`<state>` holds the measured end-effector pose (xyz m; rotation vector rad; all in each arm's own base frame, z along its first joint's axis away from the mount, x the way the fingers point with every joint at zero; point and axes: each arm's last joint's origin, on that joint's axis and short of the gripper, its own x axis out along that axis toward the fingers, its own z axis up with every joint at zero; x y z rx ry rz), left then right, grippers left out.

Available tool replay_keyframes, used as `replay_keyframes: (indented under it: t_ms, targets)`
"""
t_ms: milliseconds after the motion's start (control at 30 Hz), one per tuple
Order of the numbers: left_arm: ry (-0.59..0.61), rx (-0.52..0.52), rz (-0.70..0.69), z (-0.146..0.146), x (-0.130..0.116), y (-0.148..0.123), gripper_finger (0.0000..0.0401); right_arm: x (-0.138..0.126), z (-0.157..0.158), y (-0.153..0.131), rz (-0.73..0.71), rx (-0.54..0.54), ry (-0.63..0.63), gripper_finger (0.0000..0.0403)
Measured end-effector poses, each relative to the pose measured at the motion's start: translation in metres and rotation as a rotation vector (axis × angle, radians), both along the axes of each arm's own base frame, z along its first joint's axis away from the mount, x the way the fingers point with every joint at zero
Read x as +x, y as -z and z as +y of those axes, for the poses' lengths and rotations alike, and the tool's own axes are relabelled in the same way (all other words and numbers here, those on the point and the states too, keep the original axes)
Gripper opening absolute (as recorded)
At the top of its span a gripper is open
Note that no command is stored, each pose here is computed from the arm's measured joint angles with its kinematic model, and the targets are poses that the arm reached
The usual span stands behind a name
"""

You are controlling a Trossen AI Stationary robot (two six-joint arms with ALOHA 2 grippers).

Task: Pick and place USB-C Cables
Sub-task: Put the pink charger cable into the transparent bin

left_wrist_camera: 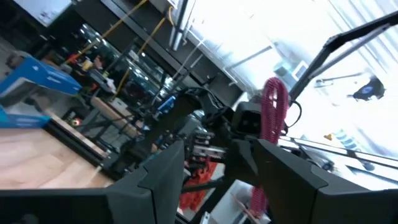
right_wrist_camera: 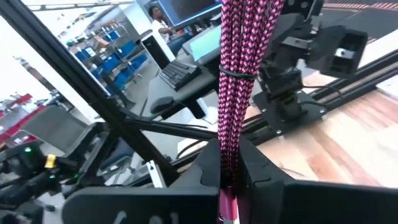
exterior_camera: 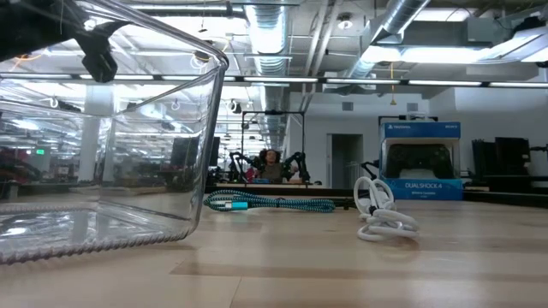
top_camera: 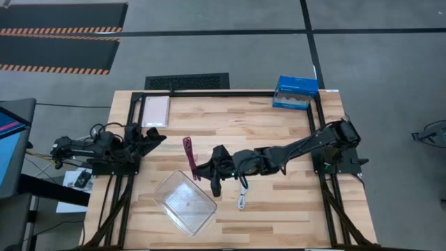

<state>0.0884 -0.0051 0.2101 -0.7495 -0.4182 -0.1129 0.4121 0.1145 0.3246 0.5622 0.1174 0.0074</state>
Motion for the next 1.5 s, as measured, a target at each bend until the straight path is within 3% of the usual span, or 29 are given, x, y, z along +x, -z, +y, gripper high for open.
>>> replay_keyframes:
  t_ms: [300,667,1000,1500]
  targets:
    - [-0.021,-0.007,0.003,0.001,0.000,0.000,0.0185,0.006,0.014,-0.001,-0.006,-0.014,-0.014,0.0021]
    - [-0.020,-0.012,0.011,0.001,0.000,0.001,0.0185,0.065,0.034,0.015,0.121,-0.025,-0.116,0.0021]
    - [-0.039,-0.029,0.012,0.001,0.000,0.001,0.0185,0.097,0.045,0.017,0.284,-0.053,-0.140,0.0022]
    - [-0.050,-0.025,0.001,0.002,0.000,0.000,0.0185,0.102,0.032,0.004,0.297,-0.049,-0.128,0.0022]
